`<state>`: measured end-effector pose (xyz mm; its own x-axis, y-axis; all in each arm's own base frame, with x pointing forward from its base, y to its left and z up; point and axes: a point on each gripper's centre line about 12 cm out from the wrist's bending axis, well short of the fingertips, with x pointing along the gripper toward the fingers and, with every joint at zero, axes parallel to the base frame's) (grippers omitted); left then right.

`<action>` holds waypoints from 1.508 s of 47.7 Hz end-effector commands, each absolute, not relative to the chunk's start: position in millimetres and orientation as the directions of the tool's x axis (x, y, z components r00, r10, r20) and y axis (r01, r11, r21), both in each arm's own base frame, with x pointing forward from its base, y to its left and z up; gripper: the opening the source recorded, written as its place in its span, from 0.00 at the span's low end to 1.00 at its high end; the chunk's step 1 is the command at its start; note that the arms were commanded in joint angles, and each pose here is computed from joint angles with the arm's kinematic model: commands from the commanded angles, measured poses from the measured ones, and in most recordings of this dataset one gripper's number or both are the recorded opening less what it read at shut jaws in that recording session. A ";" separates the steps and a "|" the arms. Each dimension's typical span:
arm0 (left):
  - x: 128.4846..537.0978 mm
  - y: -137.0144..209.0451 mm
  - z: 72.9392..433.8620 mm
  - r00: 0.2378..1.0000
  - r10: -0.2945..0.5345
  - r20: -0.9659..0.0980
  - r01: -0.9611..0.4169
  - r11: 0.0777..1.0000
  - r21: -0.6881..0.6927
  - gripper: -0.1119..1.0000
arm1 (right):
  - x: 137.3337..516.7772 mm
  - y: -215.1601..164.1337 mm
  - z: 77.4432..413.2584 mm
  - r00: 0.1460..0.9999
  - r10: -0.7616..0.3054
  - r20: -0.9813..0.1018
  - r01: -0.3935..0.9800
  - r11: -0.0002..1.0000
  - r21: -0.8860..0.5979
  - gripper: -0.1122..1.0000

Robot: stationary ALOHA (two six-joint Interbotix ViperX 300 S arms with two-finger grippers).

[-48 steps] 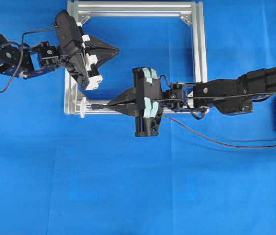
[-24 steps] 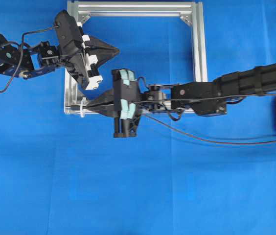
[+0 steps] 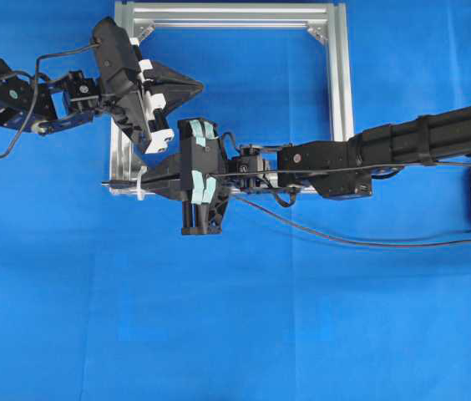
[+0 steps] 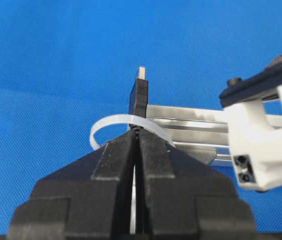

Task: Insert the wire through the string loop located on the left side.
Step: 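Move the left gripper down and right toward the protruding connector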

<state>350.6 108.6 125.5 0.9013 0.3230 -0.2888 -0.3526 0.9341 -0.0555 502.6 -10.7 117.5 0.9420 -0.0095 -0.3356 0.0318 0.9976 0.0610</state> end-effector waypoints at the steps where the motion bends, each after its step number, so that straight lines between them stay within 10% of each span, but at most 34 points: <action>1: 351.0 109.1 140.1 0.913 0.327 -0.243 -0.350 0.935 -0.057 0.10 | 507.3 -10.8 134.6 0.955 -0.010 -0.295 0.030 0.998 0.063 0.10; 50: 226.3 71.1 145.8 0.893 0.309 -0.328 -0.346 0.936 -0.062 0.10 | 507.7 -10.8 135.3 0.956 -0.010 -0.292 0.029 0.998 0.063 0.10; 72: 232.6 4.9 156.2 0.957 0.046 -0.286 -0.067 0.996 -0.066 0.10 | 507.7 -10.8 135.2 0.956 -0.010 -0.293 0.029 0.998 0.063 0.10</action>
<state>231.3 12.4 150.8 0.9479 0.0771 -0.3092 -0.1016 0.9928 -0.0638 502.6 -10.7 117.5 0.9420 -0.0095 -0.3356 0.0318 0.9976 0.0610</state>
